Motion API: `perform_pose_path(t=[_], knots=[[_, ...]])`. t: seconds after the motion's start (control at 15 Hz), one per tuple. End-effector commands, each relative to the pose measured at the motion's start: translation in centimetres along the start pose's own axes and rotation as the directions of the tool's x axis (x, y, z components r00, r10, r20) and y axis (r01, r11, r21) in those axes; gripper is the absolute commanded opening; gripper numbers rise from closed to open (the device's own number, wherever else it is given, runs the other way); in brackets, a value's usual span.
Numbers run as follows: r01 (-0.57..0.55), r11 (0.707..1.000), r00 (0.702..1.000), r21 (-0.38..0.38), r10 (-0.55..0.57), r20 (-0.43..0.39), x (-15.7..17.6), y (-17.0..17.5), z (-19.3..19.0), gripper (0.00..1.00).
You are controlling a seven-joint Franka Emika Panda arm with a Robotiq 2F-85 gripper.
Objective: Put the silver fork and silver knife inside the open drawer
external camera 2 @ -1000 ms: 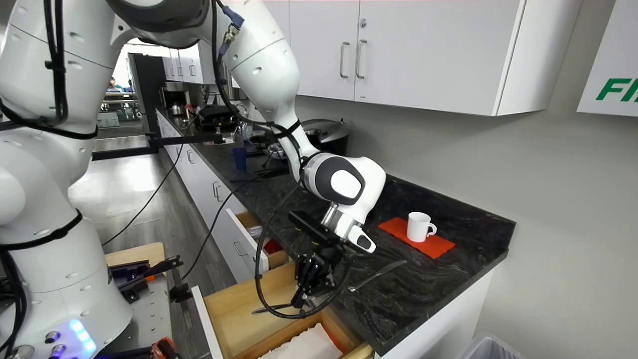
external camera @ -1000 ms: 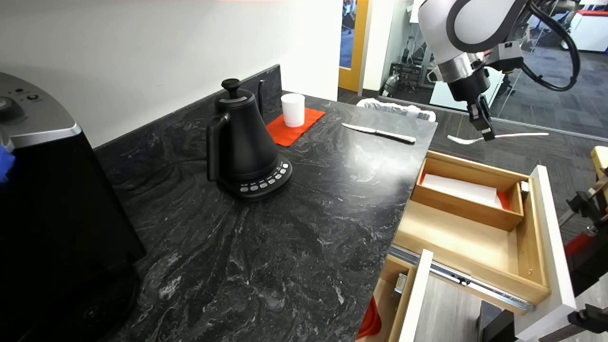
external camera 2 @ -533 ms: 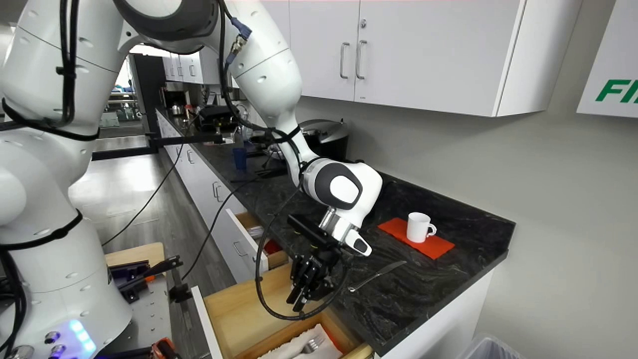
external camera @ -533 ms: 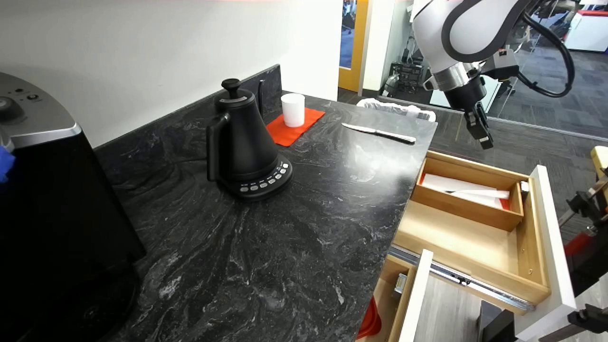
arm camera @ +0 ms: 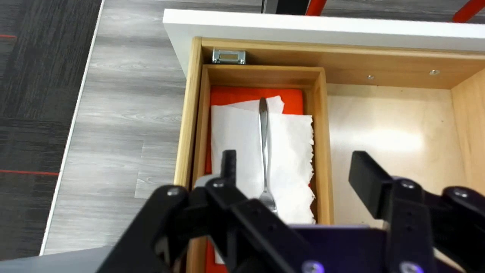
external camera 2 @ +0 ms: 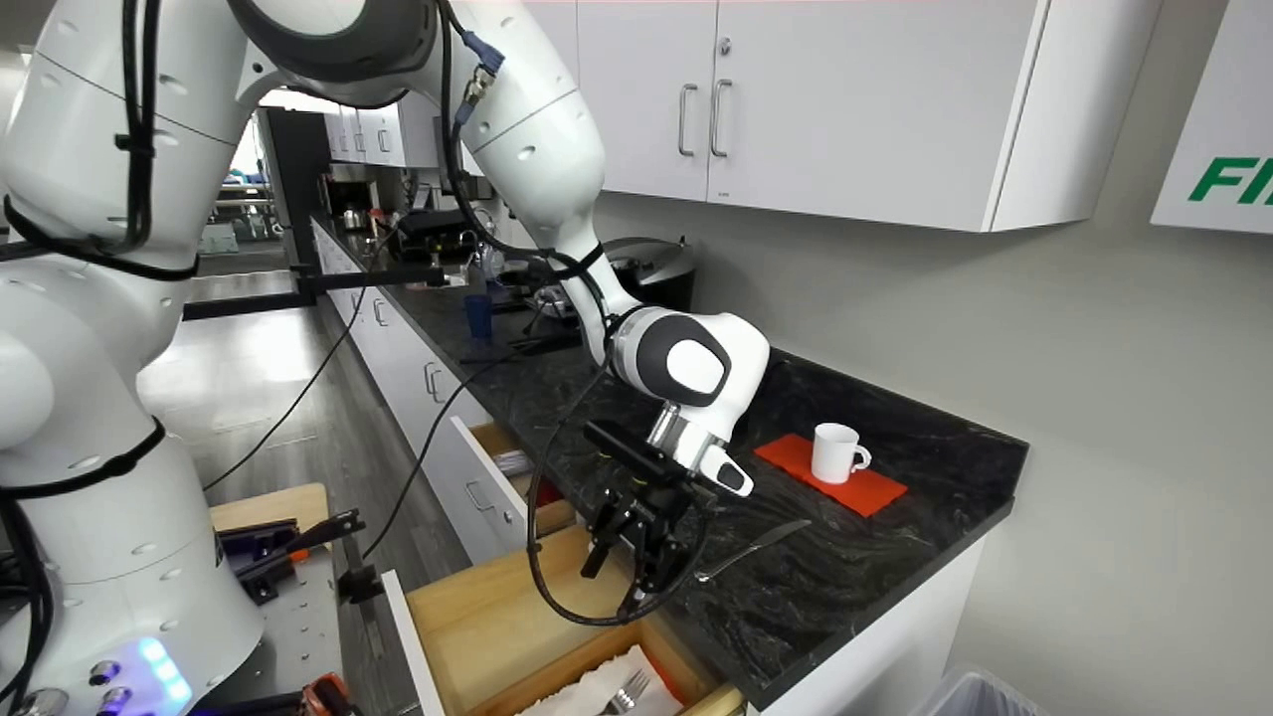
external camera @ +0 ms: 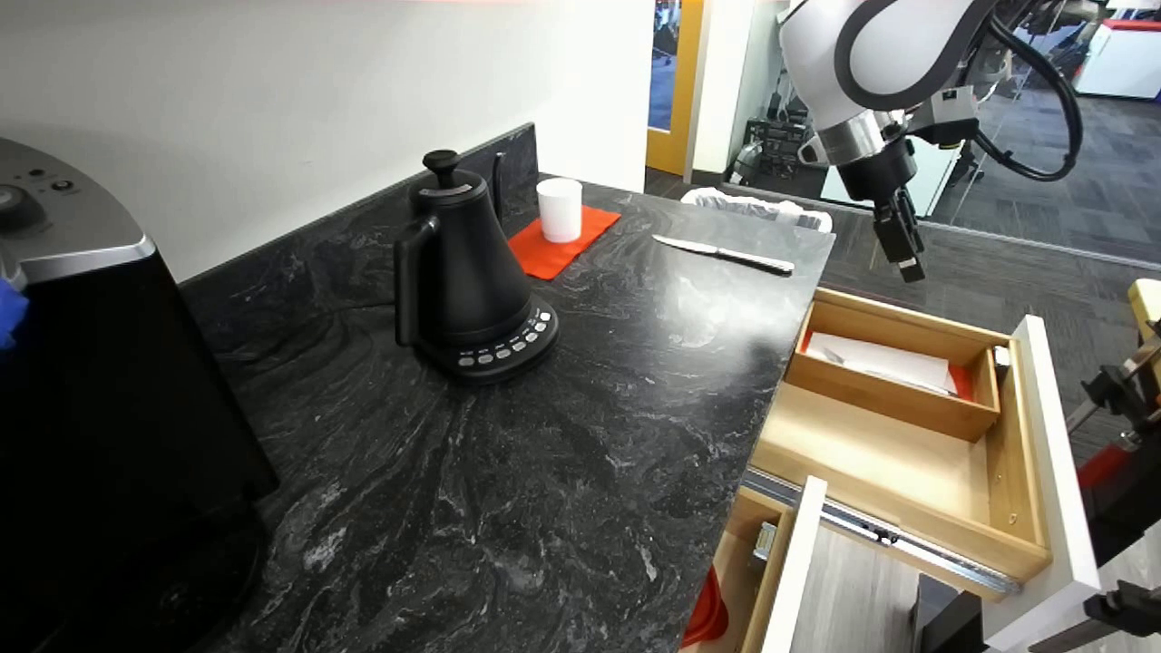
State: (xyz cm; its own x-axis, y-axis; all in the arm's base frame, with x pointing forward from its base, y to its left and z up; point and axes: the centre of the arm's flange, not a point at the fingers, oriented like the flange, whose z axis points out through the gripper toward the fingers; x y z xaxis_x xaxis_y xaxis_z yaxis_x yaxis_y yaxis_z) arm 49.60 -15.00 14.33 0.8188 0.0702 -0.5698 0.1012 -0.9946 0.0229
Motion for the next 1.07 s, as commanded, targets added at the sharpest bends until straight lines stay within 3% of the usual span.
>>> perform_pose_path(t=[0.0,0.27,0.6,0.8,1.0], knots=[[-0.011,0.999,0.995,-0.052,0.006,-0.095,1.3,-0.5,-4.0,1.00],[-0.019,0.996,0.969,-0.092,-0.004,-0.246,3.1,-1.1,-8.2,1.00],[-0.052,0.996,0.890,-0.066,0.016,-0.455,4.5,-1.1,-9.8,1.00],[-0.075,0.997,0.852,-0.035,0.045,-0.521,5.3,-0.9,-10.0,1.00],[-0.087,0.996,0.840,-0.007,0.069,-0.538,6.5,-0.4,-8.7,1.00]])
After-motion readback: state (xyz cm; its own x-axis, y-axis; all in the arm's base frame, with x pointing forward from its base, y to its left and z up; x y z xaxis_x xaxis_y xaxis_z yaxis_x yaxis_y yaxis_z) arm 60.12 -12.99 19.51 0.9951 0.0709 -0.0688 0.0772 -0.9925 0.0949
